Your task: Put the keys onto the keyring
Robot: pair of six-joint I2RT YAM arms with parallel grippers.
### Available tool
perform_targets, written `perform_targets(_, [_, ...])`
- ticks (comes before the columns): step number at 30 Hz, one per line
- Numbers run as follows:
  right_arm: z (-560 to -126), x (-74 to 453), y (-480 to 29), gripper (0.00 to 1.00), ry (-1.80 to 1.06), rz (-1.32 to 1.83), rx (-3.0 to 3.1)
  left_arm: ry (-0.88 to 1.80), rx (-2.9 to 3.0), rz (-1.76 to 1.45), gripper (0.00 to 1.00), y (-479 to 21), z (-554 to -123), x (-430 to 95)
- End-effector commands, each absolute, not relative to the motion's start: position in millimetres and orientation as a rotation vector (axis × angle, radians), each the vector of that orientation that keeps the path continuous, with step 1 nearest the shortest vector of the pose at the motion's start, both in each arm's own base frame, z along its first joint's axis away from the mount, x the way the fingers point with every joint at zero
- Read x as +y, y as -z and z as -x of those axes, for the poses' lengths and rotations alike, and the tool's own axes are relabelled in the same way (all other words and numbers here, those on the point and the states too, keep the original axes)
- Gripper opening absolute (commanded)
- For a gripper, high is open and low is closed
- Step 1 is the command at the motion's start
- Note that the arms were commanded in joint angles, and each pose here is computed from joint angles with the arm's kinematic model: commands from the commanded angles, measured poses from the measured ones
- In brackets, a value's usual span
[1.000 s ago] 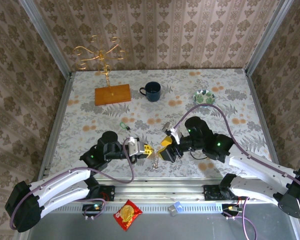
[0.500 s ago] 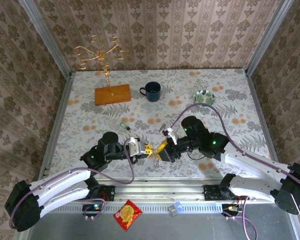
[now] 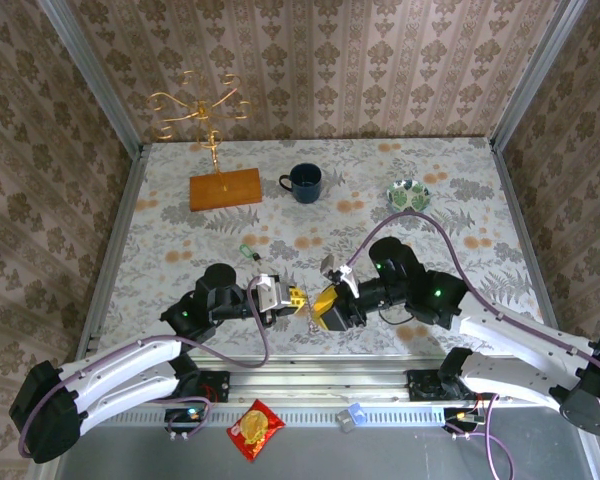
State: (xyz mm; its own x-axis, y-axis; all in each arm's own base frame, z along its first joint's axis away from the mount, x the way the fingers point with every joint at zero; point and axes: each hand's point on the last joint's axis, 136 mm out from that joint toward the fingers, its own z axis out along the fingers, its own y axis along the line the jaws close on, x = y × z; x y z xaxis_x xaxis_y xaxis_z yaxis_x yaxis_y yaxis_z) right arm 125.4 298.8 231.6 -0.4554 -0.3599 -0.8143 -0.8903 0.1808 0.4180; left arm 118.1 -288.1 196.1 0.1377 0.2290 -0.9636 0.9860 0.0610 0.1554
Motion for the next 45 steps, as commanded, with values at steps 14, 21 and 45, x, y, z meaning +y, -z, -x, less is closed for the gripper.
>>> perform_targets(14, [-166, 294, -230, 0.33, -0.682, 1.410, 1.514, 0.931, 1.212, -1.403, 0.00, -202, -111, -290])
perform_targets(21, [-167, 306, -225, 0.28, -0.689, 1.441, 1.485, 0.938, 1.207, -1.416, 0.00, -200, -109, -291])
perform_targets(45, [-159, 314, -216, 0.00, -0.686, 1.576, 1.494, 0.902, 1.242, -1.387, 0.29, -196, -116, -288])
